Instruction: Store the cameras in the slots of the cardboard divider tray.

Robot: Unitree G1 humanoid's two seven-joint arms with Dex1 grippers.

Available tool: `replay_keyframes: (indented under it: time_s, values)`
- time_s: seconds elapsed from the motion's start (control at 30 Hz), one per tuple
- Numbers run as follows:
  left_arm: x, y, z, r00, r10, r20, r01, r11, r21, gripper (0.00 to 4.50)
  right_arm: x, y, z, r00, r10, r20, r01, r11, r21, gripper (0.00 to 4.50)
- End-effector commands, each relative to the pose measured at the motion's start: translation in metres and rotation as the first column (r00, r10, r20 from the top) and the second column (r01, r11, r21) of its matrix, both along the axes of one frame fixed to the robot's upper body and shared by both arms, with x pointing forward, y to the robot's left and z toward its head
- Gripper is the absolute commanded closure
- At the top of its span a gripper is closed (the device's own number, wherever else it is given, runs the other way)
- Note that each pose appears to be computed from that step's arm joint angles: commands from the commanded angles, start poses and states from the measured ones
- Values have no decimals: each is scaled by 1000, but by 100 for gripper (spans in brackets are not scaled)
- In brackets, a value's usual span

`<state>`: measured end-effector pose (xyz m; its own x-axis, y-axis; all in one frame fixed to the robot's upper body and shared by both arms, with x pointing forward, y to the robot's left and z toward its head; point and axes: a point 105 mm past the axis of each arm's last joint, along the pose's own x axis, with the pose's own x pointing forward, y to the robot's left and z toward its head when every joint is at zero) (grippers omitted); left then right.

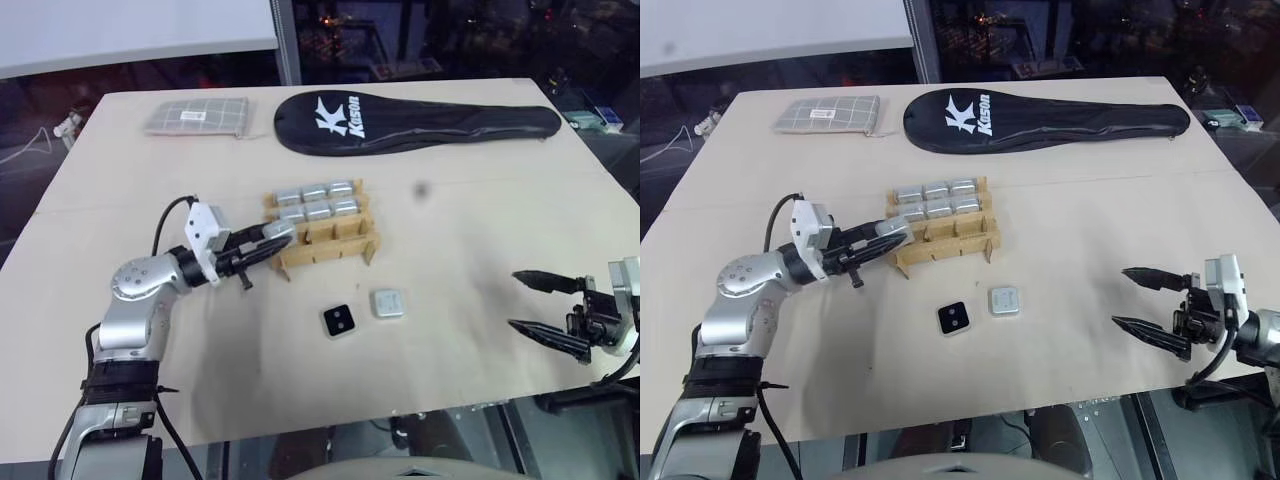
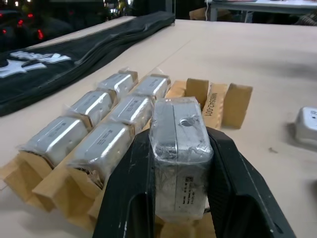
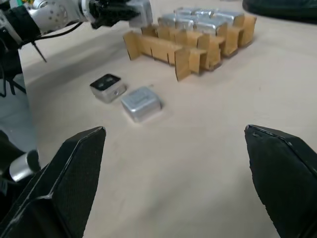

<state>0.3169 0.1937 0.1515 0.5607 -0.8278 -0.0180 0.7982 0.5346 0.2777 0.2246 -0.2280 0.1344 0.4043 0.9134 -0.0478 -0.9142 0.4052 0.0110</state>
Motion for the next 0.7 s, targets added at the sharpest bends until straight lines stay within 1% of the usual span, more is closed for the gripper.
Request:
replay_keyframes:
  time_s: [0.03,0.27,0.5,0.6,0.7]
  values:
    - [4,-2,12,997,-29,70,28,999,17,373,1,2,22,995,15,103,-19,999,33,5]
    - [8,0,9,997,-65,46,63,997,47,373,4,12,33,984,35,176,-48,996,72,5]
    - [8,-3,3,991,-122,54,120,992,38,373,6,9,34,982,24,186,-35,998,56,5]
    - [12,-3,-4,989,-139,48,136,988,68,373,7,8,35,982,19,189,-30,998,52,5]
    - [15,-4,-6,988,-145,49,142,987,69,373,7,8,36,981,19,193,-29,998,51,5]
